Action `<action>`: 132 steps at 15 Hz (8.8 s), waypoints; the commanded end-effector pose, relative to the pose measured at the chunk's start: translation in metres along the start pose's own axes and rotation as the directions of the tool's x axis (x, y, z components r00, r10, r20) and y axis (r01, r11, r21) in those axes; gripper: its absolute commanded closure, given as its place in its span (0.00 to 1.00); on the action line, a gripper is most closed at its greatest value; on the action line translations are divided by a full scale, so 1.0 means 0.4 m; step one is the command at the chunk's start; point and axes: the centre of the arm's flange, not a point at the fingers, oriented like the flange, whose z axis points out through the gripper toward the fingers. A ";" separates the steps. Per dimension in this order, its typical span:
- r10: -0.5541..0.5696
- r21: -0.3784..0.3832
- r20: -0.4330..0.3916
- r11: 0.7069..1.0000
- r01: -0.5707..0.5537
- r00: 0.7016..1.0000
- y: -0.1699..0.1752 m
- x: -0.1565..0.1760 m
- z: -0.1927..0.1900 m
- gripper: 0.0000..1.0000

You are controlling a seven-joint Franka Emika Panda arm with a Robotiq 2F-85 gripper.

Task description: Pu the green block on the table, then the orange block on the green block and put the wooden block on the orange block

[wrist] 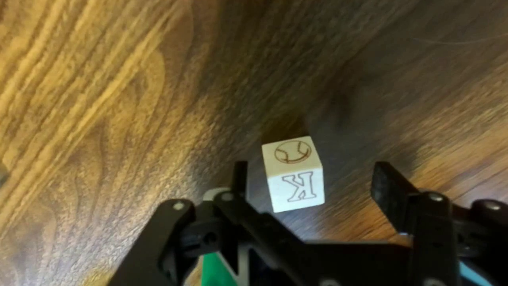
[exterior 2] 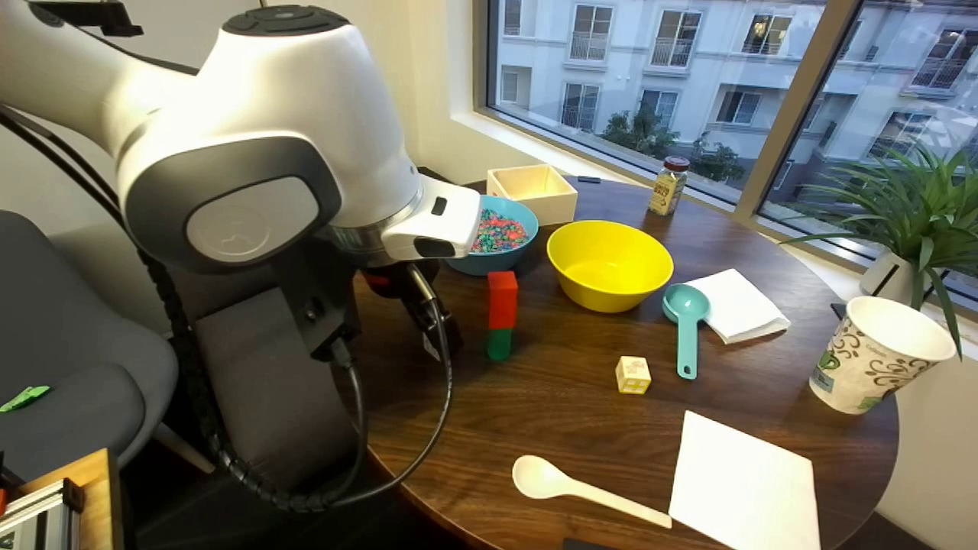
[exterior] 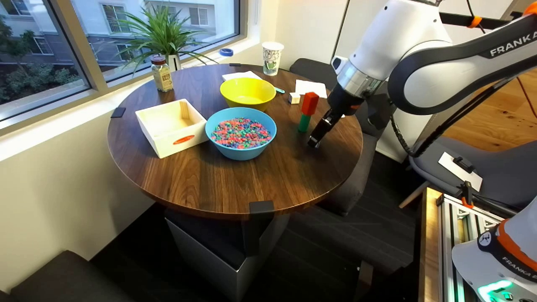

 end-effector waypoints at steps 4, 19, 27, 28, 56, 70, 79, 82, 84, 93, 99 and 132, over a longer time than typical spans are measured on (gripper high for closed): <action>-0.024 -0.007 0.008 1.000 0.024 1.000 -0.006 -0.004 0.030 0.72; 0.004 0.001 -0.086 1.000 -0.004 0.996 -0.009 0.103 -0.162 0.91; 0.074 0.011 -0.159 0.997 -0.073 0.985 -0.001 0.180 -0.280 0.91; 0.087 0.005 -0.154 0.996 -0.087 0.984 0.002 0.184 -0.288 0.91; 0.455 -0.153 0.024 0.882 -0.446 0.890 0.054 0.251 -0.262 0.91; 0.450 -0.175 0.030 0.882 -0.438 0.893 0.047 0.248 -0.240 0.91; 0.448 -0.196 0.011 0.877 -0.438 0.894 0.042 0.242 -0.241 0.91; 0.449 -0.199 0.008 0.876 -0.438 0.894 0.040 0.241 -0.242 0.91; 0.450 -0.200 0.008 0.876 -0.439 0.893 0.037 0.240 -0.242 0.91; 0.447 -0.208 0.012 0.876 -0.435 0.895 0.034 0.235 -0.243 0.91; 0.448 -0.213 0.024 0.876 -0.434 0.894 0.033 0.229 -0.241 0.91; 0.360 -0.161 -0.170 0.908 -0.386 0.917 -0.010 0.240 -0.502 0.00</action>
